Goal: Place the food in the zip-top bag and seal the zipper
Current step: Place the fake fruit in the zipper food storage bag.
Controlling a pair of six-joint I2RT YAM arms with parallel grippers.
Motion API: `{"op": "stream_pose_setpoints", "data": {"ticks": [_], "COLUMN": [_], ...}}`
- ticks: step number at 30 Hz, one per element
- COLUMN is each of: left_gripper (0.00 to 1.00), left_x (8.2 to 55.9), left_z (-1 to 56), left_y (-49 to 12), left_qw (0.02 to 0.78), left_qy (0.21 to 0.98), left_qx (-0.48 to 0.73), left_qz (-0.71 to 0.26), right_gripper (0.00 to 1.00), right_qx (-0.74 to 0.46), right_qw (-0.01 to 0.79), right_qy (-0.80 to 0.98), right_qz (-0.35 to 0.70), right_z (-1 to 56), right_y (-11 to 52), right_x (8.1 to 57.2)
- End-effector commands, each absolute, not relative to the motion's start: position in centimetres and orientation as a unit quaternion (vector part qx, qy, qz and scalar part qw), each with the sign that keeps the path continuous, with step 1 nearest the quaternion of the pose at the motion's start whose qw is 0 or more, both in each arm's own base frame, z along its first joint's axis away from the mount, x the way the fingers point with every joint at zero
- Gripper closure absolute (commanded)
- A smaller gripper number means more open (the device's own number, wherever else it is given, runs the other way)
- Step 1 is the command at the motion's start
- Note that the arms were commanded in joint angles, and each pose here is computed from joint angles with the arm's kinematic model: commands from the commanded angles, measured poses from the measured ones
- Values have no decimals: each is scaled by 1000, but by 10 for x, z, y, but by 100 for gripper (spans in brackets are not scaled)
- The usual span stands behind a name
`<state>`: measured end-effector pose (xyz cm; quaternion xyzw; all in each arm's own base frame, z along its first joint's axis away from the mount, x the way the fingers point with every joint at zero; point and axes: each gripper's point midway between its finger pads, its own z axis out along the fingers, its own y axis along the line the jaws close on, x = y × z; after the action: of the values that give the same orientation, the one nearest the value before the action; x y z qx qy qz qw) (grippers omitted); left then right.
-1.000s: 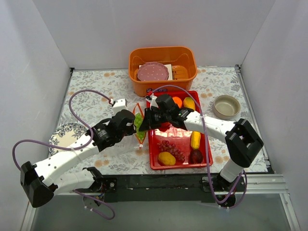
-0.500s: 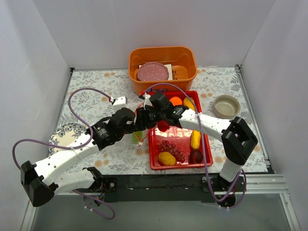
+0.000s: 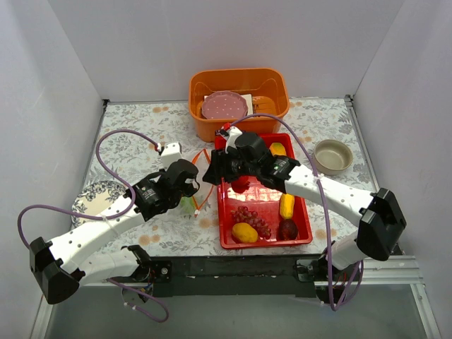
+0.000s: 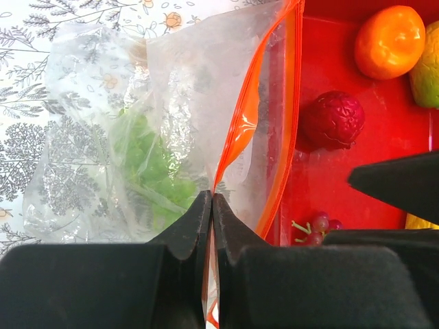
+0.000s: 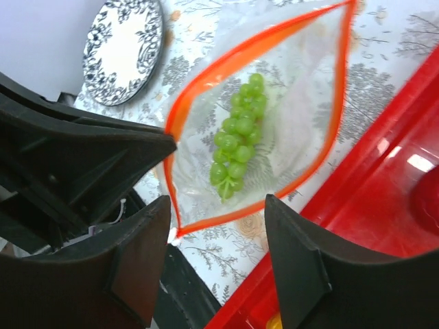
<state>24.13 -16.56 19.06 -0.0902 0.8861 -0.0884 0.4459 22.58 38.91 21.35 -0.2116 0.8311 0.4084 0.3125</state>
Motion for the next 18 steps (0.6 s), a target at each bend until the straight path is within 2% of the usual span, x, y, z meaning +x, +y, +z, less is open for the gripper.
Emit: {"op": "stream_pose_setpoints", "data": {"ticks": [1,9,15,18], "left_gripper": [100,100,100,100], "left_x": [244,243,240,240], "left_z": [209,207,206,206], "left_y": [-157,-153,-152,-152], "left_qw": [469,472,470,470], "left_qy": [872,870,870,870], "left_qx": [-114,-115,-117,-116], "left_qz": [-87,-85,-90,-90], "right_gripper": [37,37,43,60], "right_qx": [-179,-184,-192,-196], "right_qw": [308,277,249,248], "right_qy": [864,871,866,859], "right_qz": [356,362,389,402], "right_z": [185,154,141,143], "right_y": [368,387,407,412], "right_x": [236,240,240,239]}}
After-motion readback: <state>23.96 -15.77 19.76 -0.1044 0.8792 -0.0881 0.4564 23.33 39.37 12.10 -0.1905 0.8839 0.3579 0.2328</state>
